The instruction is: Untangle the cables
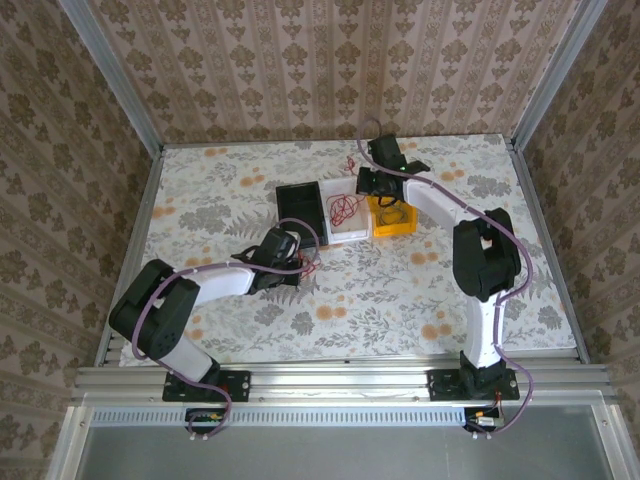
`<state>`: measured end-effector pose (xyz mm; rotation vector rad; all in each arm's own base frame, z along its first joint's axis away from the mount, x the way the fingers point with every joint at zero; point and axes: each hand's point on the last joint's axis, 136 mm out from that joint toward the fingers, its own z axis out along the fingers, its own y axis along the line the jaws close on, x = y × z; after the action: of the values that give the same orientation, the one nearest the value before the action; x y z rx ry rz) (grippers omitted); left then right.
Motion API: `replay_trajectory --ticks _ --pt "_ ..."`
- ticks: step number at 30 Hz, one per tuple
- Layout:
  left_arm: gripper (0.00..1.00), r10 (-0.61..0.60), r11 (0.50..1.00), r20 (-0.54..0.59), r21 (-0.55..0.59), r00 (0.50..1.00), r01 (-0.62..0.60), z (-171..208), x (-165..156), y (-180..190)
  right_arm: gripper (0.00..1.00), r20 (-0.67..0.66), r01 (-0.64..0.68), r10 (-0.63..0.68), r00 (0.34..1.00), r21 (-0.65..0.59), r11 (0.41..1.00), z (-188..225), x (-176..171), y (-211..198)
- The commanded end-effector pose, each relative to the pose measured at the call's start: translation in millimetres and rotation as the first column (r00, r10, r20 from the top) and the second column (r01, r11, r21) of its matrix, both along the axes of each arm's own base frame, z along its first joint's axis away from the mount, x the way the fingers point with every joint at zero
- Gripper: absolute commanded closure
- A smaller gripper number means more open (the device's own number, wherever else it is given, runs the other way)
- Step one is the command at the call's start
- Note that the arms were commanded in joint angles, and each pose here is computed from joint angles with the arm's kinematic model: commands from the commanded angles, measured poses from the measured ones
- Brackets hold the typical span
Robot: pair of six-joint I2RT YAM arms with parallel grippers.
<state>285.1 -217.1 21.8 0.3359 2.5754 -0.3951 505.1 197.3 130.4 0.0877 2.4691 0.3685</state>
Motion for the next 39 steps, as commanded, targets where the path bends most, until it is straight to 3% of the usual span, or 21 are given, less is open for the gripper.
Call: replay_trajectory --ticks 1,4,7,13,23,28,29,39 --pt "1.0 -0.014 1.0 -0.044 0.022 0.999 0.015 -7 -2 3 0.89 -0.033 -0.055 0.055 0.998 -0.007 0.998 -7 -12 11" --pt "1.0 -0.019 1.0 -0.044 0.014 0.999 0.019 -6 0 1 0.63 -0.022 -0.068 0.068 0.997 0.002 0.998 -1 -20 14" --pt "1.0 -0.027 1.0 -0.038 0.003 0.999 0.028 -3 1 -1 0.52 0.015 -0.033 0.033 0.999 -0.008 0.999 10 -25 5" --pt "1.0 -0.06 0.998 -0.037 -0.022 0.998 0.059 0 -2 -6 0.51 0.049 -0.034 0.034 0.998 0.001 0.999 25 -49 3" --pt "1.0 -0.185 0.972 -0.003 -0.146 0.983 0.182 21 -11 -30 0.51 -0.086 -0.346 0.358 0.93 0.122 0.93 -23 -148 95" --pt "0.69 -0.155 0.964 0.005 -0.218 0.988 0.152 33 -8 -32 0.49 -0.176 -0.443 0.459 0.871 0.123 0.888 -52 -180 115" --pt "0.67 -0.15 0.962 0.009 -0.231 0.989 0.148 36 -8 -32 0.49 -0.188 -0.449 0.465 0.865 0.121 0.885 -57 -183 115" --pt "0.67 -0.086 0.978 0.041 -0.187 0.995 0.092 43 -7 -9 0.49 -0.252 -0.46 0.48 0.84 0.136 0.877 -81 -187 121"
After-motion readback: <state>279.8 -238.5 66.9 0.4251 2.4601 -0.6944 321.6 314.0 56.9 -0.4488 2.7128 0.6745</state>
